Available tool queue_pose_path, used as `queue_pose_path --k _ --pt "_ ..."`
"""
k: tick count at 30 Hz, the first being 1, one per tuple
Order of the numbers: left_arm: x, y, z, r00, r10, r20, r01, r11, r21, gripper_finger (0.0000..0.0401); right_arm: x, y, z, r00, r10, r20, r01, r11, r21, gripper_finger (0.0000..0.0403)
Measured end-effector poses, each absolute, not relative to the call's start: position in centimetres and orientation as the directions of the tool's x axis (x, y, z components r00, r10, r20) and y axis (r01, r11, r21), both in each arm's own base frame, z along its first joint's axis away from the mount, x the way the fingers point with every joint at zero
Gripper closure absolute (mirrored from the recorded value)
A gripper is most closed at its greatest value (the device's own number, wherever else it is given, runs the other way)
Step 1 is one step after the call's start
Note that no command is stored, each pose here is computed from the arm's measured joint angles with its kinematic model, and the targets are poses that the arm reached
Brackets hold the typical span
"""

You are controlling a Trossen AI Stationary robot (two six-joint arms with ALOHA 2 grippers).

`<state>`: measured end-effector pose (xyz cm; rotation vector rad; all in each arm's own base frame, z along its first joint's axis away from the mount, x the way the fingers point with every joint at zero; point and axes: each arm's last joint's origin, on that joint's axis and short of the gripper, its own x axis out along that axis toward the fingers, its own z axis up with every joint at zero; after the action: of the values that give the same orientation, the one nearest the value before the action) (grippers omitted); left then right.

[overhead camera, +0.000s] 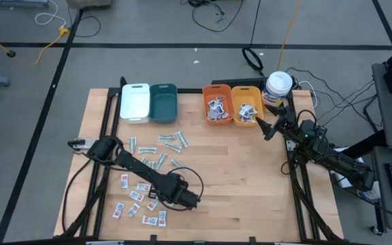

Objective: Pick & Place First Aid Supplies
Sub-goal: Put the ointment pack into the white bin

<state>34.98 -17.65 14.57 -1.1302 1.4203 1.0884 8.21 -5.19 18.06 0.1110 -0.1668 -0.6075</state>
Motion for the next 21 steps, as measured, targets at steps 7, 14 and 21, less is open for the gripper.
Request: queue_pose_path --k 7,14,21 --pt "35.16 -17.72 14.54 -0.067 -0.112 -0.991 -0.985 0.166 0.048 0.0325 8.21 -5.2 18.06 0.808 -0.576 0.123 0.558 0.816 0.153 0.0011" --pt "35.15 -17.73 14.5 -0.069 -0.112 -0.991 -0.98 0.195 0.046 0.0382 8.21 -5.19 18.06 0.808 -0.576 0.123 0.558 0.816 0.153 0.0011" --pt "35.15 -17.74 14.5 -0.068 -0.113 -0.991 -0.974 0.225 0.041 0.0396 8.21 -5.19 18.06 0.808 -0.576 0.123 0.558 0.816 0.153 0.0011"
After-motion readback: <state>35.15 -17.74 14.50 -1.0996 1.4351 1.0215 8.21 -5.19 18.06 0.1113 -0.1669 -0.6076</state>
